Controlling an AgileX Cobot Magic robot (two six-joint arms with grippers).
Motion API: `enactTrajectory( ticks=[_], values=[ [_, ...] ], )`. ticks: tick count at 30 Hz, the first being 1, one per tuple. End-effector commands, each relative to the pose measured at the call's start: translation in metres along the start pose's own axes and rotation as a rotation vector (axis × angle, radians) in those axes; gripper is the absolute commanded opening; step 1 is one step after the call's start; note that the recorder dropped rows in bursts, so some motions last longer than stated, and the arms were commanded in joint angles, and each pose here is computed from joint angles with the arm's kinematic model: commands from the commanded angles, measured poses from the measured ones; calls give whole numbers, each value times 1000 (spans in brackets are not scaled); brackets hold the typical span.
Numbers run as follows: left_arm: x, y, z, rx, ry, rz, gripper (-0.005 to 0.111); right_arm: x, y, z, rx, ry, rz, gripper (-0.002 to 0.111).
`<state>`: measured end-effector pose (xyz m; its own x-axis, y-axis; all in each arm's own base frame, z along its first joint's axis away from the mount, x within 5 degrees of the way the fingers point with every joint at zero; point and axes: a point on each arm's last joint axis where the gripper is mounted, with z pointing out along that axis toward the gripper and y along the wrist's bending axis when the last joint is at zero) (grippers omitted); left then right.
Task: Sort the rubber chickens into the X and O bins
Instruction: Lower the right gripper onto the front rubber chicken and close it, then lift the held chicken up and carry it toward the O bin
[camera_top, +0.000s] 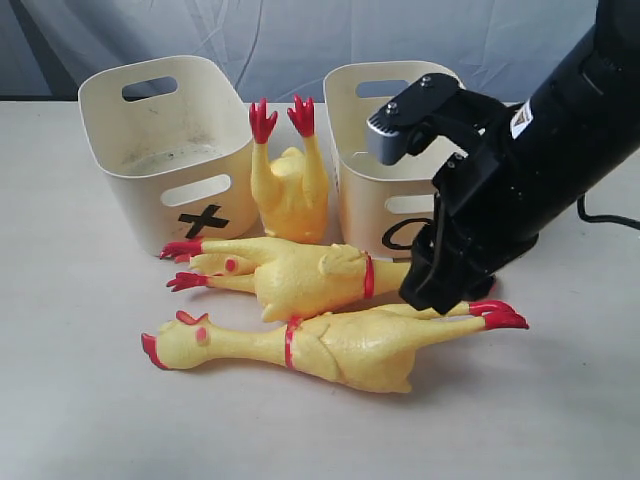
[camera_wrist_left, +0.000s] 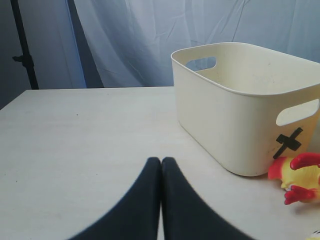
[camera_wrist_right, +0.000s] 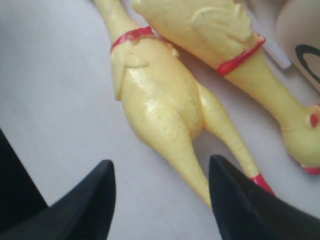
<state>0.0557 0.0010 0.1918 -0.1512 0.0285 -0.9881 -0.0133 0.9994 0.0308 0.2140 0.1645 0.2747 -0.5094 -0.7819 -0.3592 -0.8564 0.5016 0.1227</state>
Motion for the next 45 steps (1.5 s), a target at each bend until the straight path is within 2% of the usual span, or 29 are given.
enactTrajectory(
  ticks=[1,10,22,25,30,37,40,45],
  values=[
    [0,-1,0,10,0,-3,0,3,-10,20,28,97,-45,53],
    [0,-1,0,10,0,-3,0,20,-27,69,18,312,-110,53],
    [0,-1,0,10,0,-3,0,19,-33,80,29,323,-112,52],
    [0,-1,0,10,0,-3,0,20,-33,84,17,339,-101,39],
    [0,-1,0,10,0,-3,0,22,-29,79,-3,354,-93,0],
    [0,-1,0,10,0,-3,0,28,-6,55,-166,389,-18,-1],
    [0,-1,0,10,0,-3,0,25,5,49,-207,337,-1,-1],
    [0,-1,0,10,0,-3,0,26,43,42,-301,279,-31,-1]
  ],
)
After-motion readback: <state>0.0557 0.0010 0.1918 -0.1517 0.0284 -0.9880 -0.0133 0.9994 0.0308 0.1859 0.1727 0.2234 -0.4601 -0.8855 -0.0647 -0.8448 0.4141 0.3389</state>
